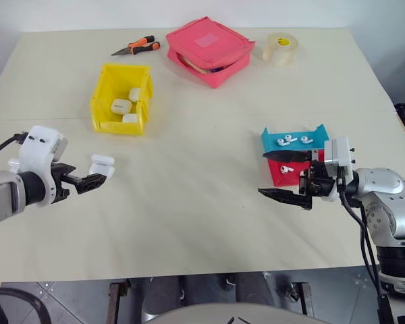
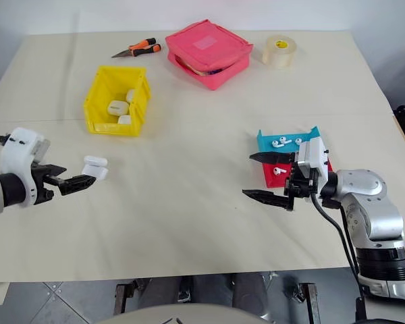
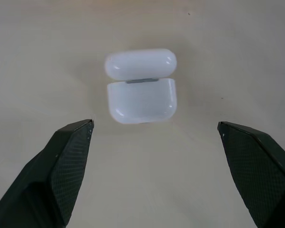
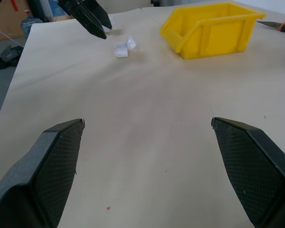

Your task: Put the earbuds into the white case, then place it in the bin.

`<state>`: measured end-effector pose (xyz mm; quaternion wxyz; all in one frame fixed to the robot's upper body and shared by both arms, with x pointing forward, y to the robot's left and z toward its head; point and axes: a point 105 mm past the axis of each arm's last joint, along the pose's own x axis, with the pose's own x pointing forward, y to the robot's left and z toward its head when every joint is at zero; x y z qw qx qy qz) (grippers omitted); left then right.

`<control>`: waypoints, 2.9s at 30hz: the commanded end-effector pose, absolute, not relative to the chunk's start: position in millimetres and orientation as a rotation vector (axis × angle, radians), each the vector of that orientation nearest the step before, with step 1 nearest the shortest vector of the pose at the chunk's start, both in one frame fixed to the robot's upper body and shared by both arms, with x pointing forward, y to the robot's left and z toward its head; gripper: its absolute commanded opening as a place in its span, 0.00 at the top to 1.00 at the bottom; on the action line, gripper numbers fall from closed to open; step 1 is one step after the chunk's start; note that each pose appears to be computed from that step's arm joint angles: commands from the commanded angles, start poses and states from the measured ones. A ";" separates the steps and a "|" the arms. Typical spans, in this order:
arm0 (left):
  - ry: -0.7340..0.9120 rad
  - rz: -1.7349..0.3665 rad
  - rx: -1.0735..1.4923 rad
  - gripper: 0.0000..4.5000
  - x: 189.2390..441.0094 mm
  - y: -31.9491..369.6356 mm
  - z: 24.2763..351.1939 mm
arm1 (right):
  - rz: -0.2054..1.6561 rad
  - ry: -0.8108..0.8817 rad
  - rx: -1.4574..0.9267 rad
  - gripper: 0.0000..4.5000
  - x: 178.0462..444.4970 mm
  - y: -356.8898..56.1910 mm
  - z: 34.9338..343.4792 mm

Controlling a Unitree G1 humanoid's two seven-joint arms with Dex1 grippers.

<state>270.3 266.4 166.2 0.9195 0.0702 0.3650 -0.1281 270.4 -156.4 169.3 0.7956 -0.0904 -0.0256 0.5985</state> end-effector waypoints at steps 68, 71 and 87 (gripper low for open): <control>0.844 -0.344 0.287 0.83 280.0 270.5 171.9 | 1.175 -0.057 -0.246 0.00 268.9 -166.9 174.1; 0.840 -0.313 0.254 0.69 276.9 277.6 177.6 | 1.178 -0.058 -0.238 0.00 269.9 -164.3 174.0; 0.893 -0.146 0.258 0.00 260.7 319.3 186.9 | 1.197 -0.061 -0.235 0.00 275.1 -160.1 173.2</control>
